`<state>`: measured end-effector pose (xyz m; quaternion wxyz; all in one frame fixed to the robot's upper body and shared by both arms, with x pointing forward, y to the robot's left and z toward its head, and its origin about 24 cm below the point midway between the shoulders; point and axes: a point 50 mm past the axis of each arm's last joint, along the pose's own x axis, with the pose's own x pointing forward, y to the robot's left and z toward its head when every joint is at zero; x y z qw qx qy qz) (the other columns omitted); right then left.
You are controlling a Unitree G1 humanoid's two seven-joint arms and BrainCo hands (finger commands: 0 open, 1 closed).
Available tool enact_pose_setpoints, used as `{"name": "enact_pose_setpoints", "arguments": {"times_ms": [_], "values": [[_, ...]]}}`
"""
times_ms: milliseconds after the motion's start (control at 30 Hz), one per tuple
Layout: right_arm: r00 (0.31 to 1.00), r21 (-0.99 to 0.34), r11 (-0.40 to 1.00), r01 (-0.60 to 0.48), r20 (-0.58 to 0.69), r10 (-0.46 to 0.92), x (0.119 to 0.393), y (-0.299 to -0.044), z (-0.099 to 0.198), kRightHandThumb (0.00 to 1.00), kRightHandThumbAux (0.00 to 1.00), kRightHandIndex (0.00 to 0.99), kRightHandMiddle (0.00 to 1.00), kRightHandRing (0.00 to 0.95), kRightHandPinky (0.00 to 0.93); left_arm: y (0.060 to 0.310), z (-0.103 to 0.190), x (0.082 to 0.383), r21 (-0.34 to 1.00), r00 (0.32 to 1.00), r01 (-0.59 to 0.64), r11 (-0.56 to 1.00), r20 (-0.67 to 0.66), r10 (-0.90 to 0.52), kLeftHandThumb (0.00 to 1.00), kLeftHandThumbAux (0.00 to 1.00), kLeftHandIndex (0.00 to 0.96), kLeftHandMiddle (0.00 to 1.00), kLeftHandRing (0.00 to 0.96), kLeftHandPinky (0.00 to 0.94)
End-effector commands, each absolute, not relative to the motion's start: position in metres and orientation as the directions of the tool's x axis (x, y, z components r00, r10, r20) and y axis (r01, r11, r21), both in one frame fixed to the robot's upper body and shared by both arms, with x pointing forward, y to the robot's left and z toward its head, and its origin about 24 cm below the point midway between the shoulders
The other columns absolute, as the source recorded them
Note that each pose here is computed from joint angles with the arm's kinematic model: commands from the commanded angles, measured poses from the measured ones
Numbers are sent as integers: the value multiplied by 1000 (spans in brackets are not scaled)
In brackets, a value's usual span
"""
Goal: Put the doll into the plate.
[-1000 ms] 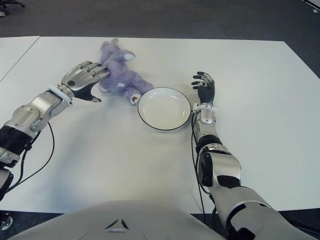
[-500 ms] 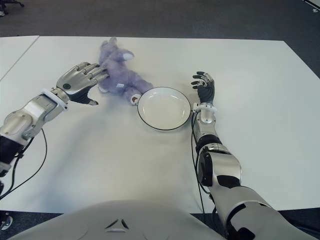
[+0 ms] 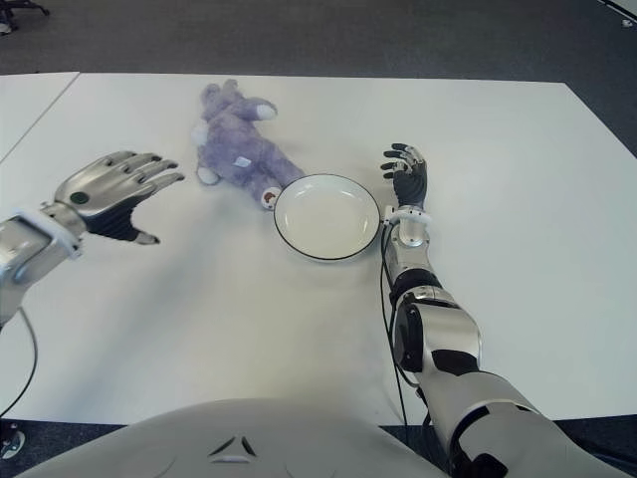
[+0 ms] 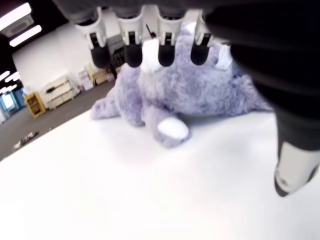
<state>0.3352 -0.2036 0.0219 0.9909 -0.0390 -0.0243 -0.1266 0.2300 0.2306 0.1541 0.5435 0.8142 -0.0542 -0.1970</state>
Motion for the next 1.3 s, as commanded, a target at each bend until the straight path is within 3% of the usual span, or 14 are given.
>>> {"name": "enact_pose_setpoints", "arguments": {"times_ms": [33,500,833,967,1067,1200,1300], "values": [[872,-100,967,235,-418,-255,250,-189,-86,1000,661,291,380,469,506,234,177,206,886,892,221,-408,-352,-282,0,618,42,49,47,57],[872,-107,968,227,-421,-251,252,-188,-85,1000,662,293,380,468,469,235,220,197,862,804,341,-374,-474,-360,0,543,28,23,48,87],[872,-114,968,225,-420,-252,253,-187,-84,1000,662,290,376,467,436,244,224,204,902,842,271,-336,-392,-370,39,516,62,45,73,115],[871,-110,968,224,-422,-250,254,-188,-84,1000,663,290,373,467,445,251,219,216,942,894,161,-294,-265,-361,73,511,84,43,67,102],[871,-110,969,222,-424,-248,255,-188,-84,1000,663,291,371,467,440,253,221,242,978,934,-35,-205,-41,-356,86,502,111,41,60,93],[870,-112,969,221,-426,-247,255,-188,-83,1000,663,292,369,467,426,249,218,271,975,927,-191,-111,142,-348,95,488,139,35,52,100],[870,-113,969,219,-427,-246,255,-188,-83,1000,663,292,369,467,441,243,214,288,954,897,-297,-28,269,-351,83,474,151,15,45,174]]}}
